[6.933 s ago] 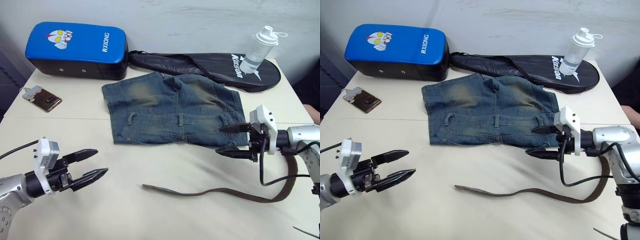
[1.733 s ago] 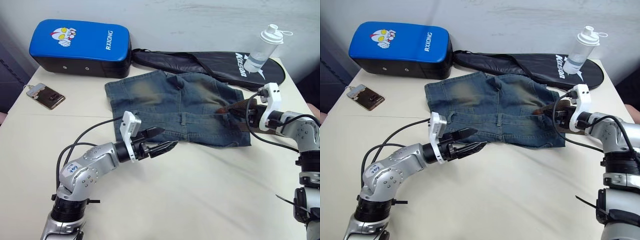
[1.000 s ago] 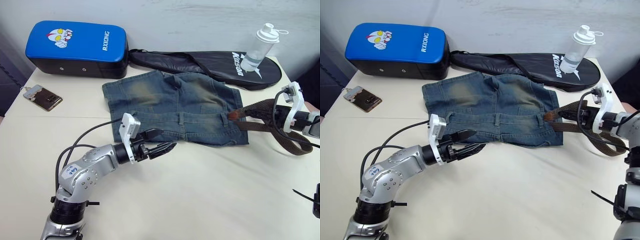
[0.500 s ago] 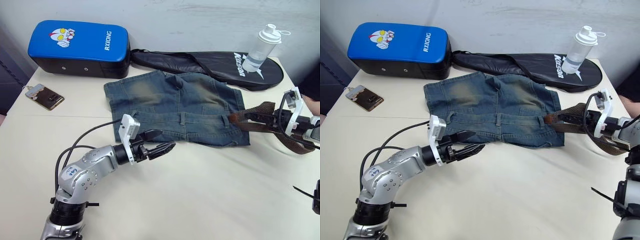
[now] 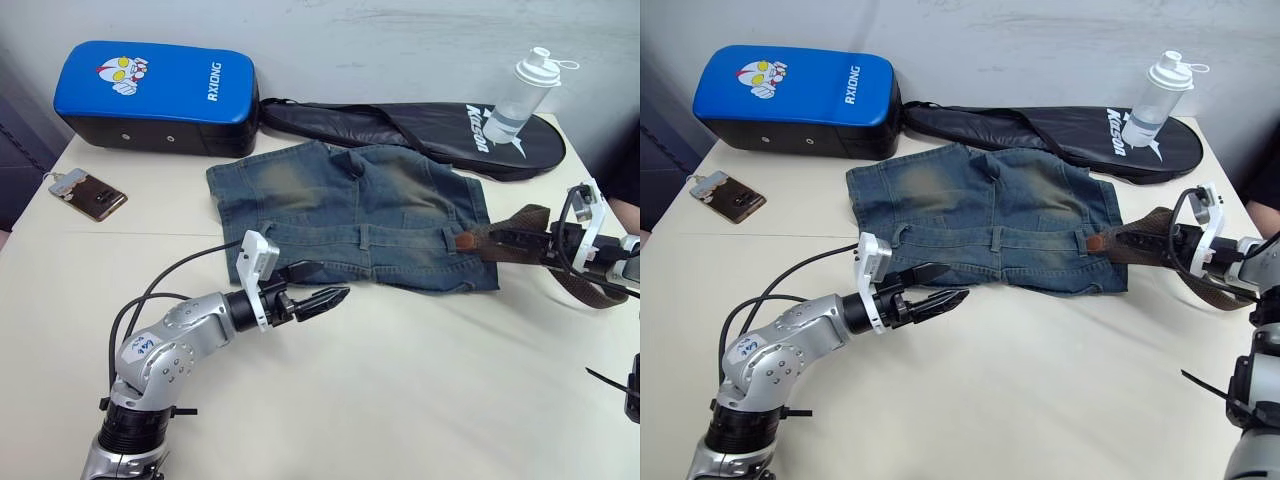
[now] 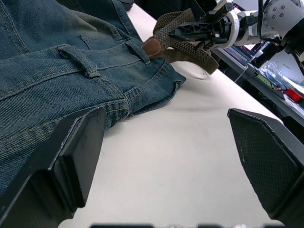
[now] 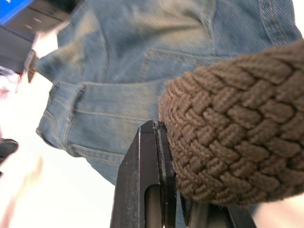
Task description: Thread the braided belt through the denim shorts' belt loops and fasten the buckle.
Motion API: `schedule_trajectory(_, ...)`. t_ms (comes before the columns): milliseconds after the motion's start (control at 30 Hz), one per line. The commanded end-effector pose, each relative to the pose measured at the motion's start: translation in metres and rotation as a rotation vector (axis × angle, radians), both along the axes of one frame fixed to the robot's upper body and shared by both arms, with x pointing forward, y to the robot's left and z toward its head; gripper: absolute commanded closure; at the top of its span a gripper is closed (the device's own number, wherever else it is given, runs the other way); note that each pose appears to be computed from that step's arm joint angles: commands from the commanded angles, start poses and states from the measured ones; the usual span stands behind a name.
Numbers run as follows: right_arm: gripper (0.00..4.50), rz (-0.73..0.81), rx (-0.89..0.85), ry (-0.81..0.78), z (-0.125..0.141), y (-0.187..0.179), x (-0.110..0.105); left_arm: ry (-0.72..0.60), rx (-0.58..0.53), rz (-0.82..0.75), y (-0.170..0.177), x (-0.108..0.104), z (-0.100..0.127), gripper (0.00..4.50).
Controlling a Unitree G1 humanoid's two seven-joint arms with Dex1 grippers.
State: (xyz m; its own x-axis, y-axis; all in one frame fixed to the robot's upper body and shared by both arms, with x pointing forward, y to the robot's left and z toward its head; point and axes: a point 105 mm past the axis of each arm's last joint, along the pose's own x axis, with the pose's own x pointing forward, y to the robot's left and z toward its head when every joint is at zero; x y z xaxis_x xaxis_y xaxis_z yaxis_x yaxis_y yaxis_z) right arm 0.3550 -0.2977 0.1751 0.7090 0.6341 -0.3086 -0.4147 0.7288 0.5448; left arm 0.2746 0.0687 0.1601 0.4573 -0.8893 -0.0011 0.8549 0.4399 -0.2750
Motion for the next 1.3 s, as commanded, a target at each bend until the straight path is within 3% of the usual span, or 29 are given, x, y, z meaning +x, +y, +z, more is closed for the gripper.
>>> schedule_trajectory(33,4.5,-0.014,-0.07,0.0,-0.007,-0.003,0.007,-0.058,-0.005,-0.008,-0.001,-0.004,0.012,0.02)
schedule_trajectory(367,4.5,0.085,-0.047,-0.035,-0.008,0.04,0.031,-0.06,-0.003,-0.003,-0.002,-0.005,0.012,0.02)
schedule_trajectory(600,4.5,0.197,0.009,-0.041,-0.007,0.076,0.028,-0.082,0.003,-0.001,-0.005,-0.002,0.013,0.02)
schedule_trajectory(800,4.5,0.145,0.028,-0.047,-0.017,0.084,0.028,-0.125,0.014,0.008,-0.007,0.006,0.017,0.02)
schedule_trajectory(833,3.64,0.138,0.043,-0.045,-0.017,0.085,0.027,-0.129,0.015,0.008,-0.007,0.007,0.017,0.0)
schedule_trajectory(867,3.41,0.133,0.057,-0.052,-0.016,0.084,0.024,-0.136,0.016,0.004,-0.008,0.008,0.018,0.0)
schedule_trajectory(933,2.54,0.118,0.083,-0.064,-0.011,0.08,0.018,-0.148,0.022,-0.005,-0.01,0.009,0.019,0.0)
schedule_trajectory(1100,0.16,0.096,0.114,-0.093,0.011,0.065,-0.006,-0.302,0.099,-0.009,-0.017,0.021,0.025,0.0)
schedule_trajectory(1300,0.01,0.014,-0.013,-0.15,0.012,0.047,-0.024,-0.604,0.265,-0.084,-0.052,0.041,0.031,0.0)
